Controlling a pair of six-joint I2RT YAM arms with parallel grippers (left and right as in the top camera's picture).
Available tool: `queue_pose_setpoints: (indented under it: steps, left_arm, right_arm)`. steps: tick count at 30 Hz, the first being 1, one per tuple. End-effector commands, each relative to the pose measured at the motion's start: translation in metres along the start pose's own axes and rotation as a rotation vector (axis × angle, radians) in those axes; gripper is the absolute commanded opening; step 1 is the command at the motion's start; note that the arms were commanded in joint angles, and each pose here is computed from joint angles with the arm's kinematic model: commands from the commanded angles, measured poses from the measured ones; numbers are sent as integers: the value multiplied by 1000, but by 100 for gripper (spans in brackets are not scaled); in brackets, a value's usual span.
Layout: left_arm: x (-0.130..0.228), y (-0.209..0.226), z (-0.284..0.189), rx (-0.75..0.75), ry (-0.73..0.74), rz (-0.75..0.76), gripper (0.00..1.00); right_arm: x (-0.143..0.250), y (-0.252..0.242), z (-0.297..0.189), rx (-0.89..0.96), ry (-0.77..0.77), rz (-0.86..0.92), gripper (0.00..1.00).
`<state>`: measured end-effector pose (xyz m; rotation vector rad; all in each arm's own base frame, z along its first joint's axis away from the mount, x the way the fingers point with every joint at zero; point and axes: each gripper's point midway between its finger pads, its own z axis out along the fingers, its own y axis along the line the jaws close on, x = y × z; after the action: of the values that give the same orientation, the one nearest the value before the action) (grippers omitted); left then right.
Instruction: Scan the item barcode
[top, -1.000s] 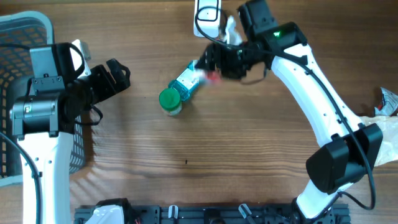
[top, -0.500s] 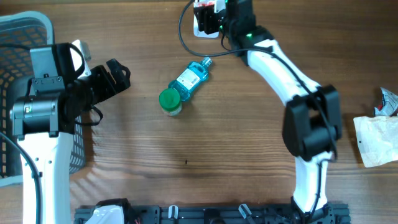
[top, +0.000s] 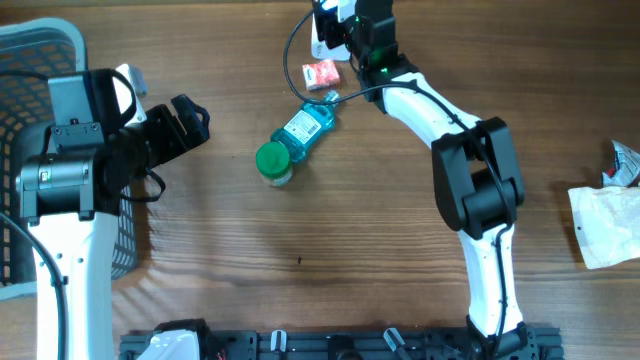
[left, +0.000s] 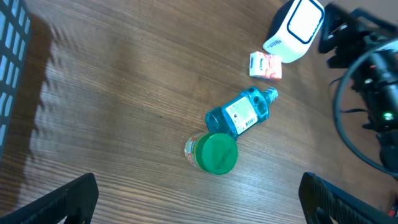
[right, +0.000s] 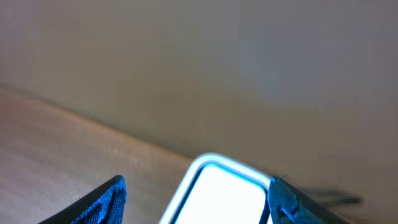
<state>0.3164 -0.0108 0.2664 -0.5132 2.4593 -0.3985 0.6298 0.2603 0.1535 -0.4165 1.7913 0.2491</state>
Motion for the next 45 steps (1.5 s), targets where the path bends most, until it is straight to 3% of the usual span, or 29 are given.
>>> queue_pose_setpoints:
  steps: [1,3,12,16,21,28,34,45]
  left_arm:
    - [-5,0,-5,-1,-21,11,100]
    - [-5,0,-5,-1,-21,11,100]
    - [-5,0,-5,-2,-21,11,100]
    - [-5,0,-5,-2,-21,11,100]
    - [-5,0,-5,-1,-21,11,100]
    - [-5,0,-5,-1,-21,11,100]
    - [-5,0,-5,-1,-21,11,100]
    - [-5,0,-5,-2,-21,11,100]
  right_arm:
    - [27,6,5,8,75,-63,90]
    - [34,7,0,39,137,-88,99]
    - [7,48,-42,5,254,-153,100]
    - [29,70,-54,-66,357,-219,100]
    - [57,64,-61,-60,465,-260,100]
    - [70,57,-60,-50,501,-241,100]
    - [105,66,-47,-79,534,-120,100]
    - [117,75,-20,-92,452,-15,100]
